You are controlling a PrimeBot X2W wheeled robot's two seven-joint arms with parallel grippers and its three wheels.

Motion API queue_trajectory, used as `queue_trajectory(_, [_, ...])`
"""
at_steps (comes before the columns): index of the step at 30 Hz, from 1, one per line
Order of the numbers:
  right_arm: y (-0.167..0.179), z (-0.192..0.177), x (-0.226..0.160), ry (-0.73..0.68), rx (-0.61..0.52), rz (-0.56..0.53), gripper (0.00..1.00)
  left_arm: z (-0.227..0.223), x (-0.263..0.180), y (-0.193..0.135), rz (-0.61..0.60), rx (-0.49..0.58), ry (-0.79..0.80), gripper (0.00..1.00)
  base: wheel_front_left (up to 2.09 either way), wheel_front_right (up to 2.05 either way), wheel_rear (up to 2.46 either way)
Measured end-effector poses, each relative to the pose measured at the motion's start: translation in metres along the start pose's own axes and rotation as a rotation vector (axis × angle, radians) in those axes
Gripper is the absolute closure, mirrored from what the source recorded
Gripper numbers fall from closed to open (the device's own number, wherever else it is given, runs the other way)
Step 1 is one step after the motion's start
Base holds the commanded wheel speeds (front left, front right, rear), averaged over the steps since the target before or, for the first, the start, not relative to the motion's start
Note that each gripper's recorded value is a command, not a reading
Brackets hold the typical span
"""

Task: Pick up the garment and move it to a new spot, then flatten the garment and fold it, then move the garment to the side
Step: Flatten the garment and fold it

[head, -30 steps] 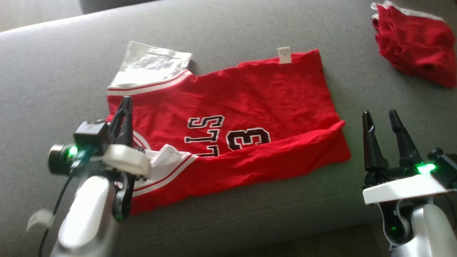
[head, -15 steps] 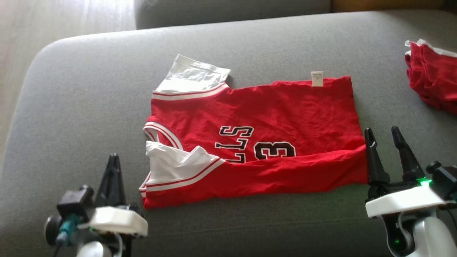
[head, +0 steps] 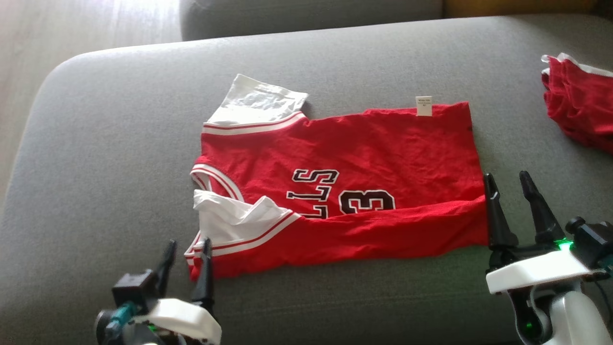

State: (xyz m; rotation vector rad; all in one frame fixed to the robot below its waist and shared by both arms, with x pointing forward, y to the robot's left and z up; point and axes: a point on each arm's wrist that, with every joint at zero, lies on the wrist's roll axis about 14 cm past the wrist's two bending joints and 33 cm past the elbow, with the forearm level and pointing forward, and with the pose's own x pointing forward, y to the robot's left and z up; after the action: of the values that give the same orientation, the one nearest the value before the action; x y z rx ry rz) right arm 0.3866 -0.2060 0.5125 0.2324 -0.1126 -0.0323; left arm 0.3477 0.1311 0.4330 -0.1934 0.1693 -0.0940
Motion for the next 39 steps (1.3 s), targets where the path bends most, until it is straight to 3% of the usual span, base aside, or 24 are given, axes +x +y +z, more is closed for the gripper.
queue_trajectory(7, [-0.012, -0.003, -0.006, 0.013, -0.011, -0.034, 0.00, -0.054, 0.000, -0.004, -0.005, -0.025, 0.182, 0.00, 0.00, 0.00, 0.00])
queue_trajectory(23, [-0.031, -0.008, -0.012, 0.033, -0.028, -0.090, 0.00, -0.078, 0.026, 0.011, 0.066, -0.006, 0.279, 0.00, 0.00, 0.00, 0.00])
queue_trajectory(24, [-0.031, -0.008, -0.012, 0.033, -0.028, -0.090, 0.00, -0.078, 0.026, 0.011, 0.066, -0.006, 0.279, 0.67, 0.00, 0.00, 0.00])
queue_trajectory(25, [-0.031, -0.008, -0.012, 0.034, -0.028, -0.091, 0.00, -0.079, 0.026, 0.009, 0.058, -0.003, 0.282, 1.00, 0.00, 0.00, 0.00])
queue_trajectory(32, [-0.037, -0.036, -0.020, 0.125, -0.023, -0.112, 0.00, -0.073, 0.025, 0.004, 0.032, -0.009, 0.264, 1.00, 0.00, 0.00, 0.00])
queue_trajectory(39, [-0.059, -0.080, -0.034, 0.263, 0.049, -0.209, 0.00, -0.037, 0.030, -0.005, -0.010, 0.021, 0.142, 1.00, 0.00, 0.00, 0.00])
